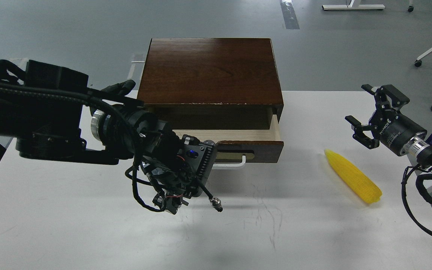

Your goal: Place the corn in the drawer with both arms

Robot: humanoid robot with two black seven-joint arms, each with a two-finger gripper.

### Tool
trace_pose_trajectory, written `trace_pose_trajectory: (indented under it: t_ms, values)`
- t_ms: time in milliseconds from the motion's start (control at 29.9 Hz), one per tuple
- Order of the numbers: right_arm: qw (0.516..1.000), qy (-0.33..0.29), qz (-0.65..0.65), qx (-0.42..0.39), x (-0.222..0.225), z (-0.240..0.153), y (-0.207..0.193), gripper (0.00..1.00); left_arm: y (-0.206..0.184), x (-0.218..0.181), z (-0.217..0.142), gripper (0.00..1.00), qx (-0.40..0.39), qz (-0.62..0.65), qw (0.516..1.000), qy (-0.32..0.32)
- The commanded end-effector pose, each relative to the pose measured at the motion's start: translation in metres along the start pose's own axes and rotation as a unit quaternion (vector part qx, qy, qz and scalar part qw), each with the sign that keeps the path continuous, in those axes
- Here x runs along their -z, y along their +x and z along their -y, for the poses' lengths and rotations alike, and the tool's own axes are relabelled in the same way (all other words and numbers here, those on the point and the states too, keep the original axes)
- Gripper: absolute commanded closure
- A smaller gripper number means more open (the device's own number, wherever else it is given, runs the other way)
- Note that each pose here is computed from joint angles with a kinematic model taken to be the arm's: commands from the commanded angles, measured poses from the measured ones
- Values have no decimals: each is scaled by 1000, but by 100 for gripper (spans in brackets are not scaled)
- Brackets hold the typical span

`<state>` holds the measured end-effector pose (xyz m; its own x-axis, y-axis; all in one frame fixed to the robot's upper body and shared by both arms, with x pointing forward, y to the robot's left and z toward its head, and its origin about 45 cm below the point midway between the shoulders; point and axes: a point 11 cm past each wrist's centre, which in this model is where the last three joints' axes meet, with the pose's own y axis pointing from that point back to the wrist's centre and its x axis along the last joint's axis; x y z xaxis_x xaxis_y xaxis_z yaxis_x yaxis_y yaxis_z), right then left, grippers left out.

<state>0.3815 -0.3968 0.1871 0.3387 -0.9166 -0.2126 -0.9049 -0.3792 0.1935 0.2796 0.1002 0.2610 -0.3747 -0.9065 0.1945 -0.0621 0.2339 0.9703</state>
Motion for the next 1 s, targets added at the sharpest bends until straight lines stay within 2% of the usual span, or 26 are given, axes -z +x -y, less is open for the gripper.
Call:
trace_pose_trajectory:
  t_ms: [0, 969]
  values:
    - [1000, 0, -2, -3, 2, -2, 3, 0, 4, 1, 0, 2, 5, 10, 1000, 2]
    - [1000, -2, -3, -6, 1, -4, 5, 0, 12, 8, 2, 2, 16, 27, 999, 7]
